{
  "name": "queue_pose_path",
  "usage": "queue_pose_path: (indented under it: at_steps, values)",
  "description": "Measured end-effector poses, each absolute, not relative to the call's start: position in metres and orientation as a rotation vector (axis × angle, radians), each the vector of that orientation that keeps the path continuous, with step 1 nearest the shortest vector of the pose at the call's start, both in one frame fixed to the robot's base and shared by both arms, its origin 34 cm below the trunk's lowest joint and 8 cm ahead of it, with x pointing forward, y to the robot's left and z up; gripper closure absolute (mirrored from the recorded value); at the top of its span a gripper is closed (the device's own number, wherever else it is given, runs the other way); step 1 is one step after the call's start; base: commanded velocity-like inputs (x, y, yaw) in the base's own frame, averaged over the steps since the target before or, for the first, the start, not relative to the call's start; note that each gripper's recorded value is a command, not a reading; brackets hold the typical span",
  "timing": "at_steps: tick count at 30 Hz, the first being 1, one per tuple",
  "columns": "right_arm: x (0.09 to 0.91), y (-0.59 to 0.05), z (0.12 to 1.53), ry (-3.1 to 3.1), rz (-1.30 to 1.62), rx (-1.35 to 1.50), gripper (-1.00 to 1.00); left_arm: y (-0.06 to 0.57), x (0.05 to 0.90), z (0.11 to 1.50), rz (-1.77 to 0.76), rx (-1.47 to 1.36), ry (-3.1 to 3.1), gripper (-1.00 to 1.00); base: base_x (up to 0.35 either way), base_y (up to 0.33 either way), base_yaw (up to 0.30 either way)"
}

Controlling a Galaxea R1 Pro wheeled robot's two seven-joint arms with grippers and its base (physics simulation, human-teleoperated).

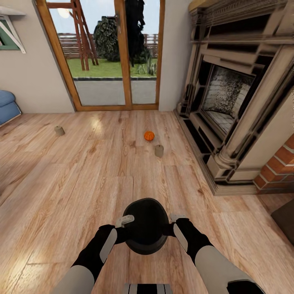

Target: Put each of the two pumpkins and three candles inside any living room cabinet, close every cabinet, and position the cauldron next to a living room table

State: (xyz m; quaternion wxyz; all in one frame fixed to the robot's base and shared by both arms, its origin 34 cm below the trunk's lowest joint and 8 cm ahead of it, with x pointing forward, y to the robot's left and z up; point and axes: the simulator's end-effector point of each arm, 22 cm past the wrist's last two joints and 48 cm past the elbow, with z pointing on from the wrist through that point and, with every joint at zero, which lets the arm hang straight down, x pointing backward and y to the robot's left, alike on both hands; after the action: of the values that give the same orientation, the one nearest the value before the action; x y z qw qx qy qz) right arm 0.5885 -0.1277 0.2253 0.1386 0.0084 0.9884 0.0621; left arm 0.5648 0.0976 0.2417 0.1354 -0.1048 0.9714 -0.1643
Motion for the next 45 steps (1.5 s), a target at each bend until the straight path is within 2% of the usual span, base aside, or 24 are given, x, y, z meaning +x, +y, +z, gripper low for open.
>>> queue_pose_path:
  at_steps: [45]
  values:
    - [0.626, -0.129, 0.311, 2.704, 0.177, 0.006, 1.0, 0.097, 0.599, 0.324, -0.483, -0.257, 2.663, 1.0, 0.0, 0.0, 0.003]
